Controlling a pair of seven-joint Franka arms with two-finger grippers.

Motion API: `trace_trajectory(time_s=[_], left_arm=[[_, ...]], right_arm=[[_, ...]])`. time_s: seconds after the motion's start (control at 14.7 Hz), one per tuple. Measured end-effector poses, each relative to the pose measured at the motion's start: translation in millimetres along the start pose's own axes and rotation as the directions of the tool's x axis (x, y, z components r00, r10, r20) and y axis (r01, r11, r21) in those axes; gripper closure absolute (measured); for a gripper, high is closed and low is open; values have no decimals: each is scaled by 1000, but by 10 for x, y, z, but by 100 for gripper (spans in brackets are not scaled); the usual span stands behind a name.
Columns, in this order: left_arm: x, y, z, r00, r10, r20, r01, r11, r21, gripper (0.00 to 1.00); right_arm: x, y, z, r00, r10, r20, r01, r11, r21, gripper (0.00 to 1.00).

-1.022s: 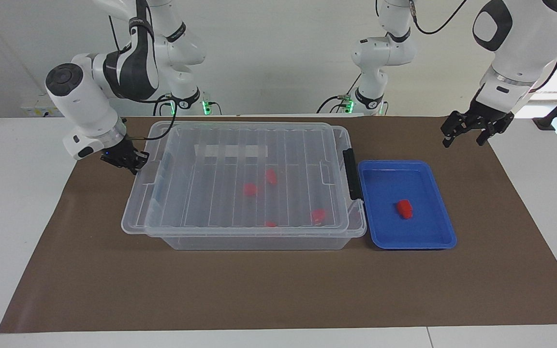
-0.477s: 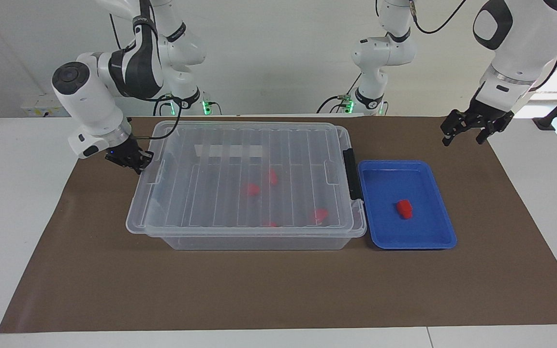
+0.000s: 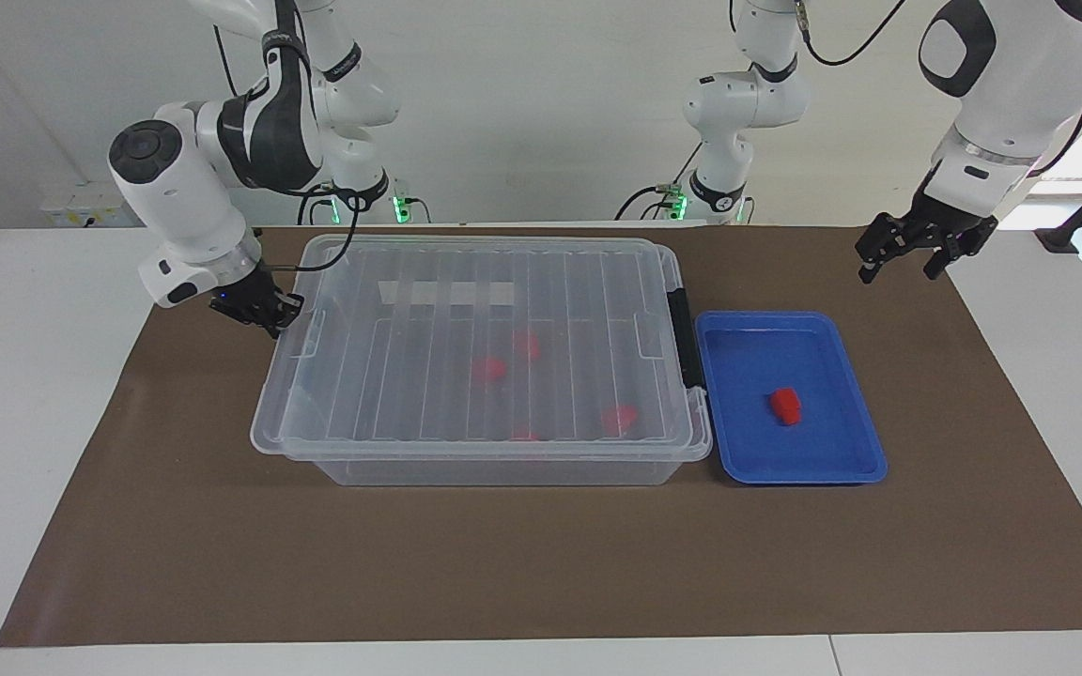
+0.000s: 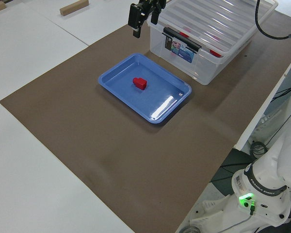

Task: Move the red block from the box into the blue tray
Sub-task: 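Slide the clear lid back over the box with the right gripper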

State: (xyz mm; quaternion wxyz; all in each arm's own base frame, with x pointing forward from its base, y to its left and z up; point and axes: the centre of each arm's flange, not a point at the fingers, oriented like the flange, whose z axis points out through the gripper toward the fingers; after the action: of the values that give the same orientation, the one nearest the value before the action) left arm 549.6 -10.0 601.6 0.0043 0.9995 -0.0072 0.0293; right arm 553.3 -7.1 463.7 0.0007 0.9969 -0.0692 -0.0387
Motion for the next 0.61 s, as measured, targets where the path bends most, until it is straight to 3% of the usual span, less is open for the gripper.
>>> trace_trajectory(time_s=[0.61], left_arm=[[0,15,0,1000,3,0,-3,1000,0,0]], right_arm=[[-5,-29,4,1000,-2,1,2,1000,2,99]])
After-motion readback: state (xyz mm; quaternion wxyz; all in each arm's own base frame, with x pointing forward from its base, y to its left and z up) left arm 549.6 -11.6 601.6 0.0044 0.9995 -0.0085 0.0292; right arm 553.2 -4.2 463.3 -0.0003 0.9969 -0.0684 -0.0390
